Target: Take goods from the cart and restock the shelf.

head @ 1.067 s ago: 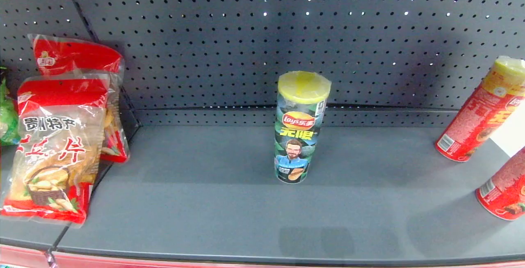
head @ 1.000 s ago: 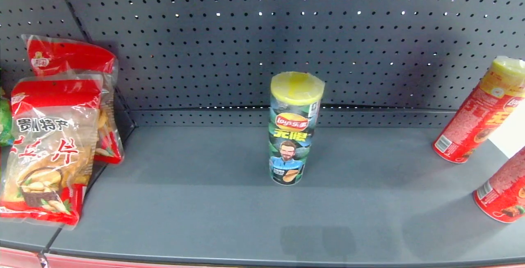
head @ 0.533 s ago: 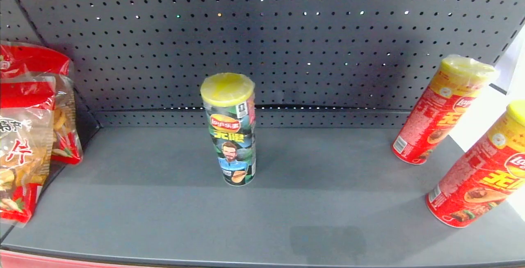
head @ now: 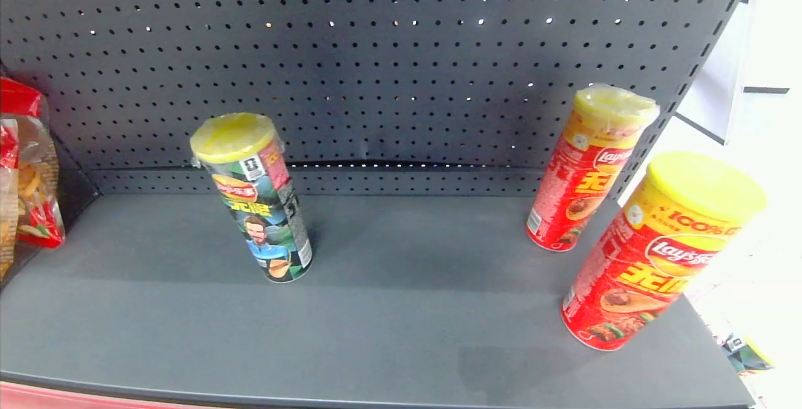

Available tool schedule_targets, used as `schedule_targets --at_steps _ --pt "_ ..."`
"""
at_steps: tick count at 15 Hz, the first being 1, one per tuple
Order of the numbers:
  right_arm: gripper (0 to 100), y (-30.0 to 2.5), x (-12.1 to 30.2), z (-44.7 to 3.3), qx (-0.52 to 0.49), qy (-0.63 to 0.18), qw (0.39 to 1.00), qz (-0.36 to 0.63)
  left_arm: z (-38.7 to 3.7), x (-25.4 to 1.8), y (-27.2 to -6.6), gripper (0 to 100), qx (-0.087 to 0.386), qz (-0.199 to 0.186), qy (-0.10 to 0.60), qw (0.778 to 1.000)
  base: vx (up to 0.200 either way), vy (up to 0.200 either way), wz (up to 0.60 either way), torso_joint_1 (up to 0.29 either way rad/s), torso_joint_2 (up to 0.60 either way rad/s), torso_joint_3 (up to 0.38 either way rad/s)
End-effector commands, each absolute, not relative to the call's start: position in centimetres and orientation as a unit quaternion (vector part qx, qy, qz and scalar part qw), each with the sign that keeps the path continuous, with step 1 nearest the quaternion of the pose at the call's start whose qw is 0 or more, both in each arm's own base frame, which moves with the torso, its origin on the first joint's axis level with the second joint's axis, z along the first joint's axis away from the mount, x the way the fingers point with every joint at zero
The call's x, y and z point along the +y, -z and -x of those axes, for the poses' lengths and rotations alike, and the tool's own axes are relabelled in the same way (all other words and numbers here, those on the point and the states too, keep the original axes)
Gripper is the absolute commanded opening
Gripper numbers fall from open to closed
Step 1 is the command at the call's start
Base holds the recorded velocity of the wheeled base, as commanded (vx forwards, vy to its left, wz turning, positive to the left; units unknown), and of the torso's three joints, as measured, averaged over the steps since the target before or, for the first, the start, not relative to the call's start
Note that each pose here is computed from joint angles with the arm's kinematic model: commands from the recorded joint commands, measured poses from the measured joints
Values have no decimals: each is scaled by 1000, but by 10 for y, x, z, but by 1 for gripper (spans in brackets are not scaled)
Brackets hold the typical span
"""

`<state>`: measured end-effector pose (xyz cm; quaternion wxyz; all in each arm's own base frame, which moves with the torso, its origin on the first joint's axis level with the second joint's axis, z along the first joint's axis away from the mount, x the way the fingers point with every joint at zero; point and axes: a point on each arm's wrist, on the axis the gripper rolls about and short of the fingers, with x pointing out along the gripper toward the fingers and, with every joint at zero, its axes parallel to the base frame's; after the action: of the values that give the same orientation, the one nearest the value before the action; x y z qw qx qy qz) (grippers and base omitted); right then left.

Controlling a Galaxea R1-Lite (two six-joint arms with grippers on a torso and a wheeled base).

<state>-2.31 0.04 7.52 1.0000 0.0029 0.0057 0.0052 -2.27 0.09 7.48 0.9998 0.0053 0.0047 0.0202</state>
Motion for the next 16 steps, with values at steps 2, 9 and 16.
schedule_targets --at_steps 2,9,16 --pt "100 -75 0 23 6 -5 1000 -2 23 1 -75 100 5 -5 -21 1000 0 -200 0 5 2 -2" --pt "100 -75 0 23 6 -5 1000 -2 23 1 -75 100 5 -5 -21 1000 0 -200 0 4 2 0" --pt "100 -75 0 23 6 -6 1000 -2 23 1 -75 100 5 -5 -21 1000 0 -171 0 1 2 0"
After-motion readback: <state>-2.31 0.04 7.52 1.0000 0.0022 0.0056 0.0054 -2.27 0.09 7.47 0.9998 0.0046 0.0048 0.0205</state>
